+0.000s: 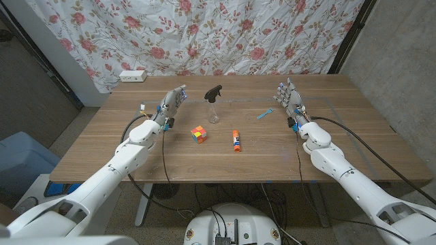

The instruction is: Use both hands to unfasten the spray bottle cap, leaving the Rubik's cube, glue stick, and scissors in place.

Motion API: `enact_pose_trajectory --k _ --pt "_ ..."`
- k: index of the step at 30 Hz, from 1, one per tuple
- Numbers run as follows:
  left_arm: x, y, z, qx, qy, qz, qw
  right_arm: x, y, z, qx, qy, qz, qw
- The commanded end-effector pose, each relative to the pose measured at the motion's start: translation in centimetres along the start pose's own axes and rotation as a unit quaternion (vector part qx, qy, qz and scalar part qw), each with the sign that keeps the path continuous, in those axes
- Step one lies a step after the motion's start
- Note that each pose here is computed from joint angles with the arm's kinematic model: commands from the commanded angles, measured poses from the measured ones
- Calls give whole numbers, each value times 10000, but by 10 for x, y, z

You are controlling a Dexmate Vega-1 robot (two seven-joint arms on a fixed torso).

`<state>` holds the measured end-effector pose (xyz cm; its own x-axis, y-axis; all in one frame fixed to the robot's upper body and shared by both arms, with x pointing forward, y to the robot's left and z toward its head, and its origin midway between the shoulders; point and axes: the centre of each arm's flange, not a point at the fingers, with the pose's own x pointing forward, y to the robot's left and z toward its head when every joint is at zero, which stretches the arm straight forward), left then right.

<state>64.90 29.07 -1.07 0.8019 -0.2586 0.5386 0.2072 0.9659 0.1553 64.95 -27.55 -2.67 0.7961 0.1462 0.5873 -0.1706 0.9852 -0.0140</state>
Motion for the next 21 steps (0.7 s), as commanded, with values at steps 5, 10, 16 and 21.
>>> enact_pose_trajectory --k 5,10,16,21 --pt "0 10 3 375 25 -468 9982 -11 -3 0 -46 55 -155 9999" --pt "1 13 5 429 -18 -585 9974 -13 -3 0 -35 47 -193 9998" --pt "4 14 8 469 26 -819 9955 -13 -2 -1 28 26 -188 9998" --pt "5 15 9 573 32 -953 9938 -11 0 -1 12 26 -157 9999"
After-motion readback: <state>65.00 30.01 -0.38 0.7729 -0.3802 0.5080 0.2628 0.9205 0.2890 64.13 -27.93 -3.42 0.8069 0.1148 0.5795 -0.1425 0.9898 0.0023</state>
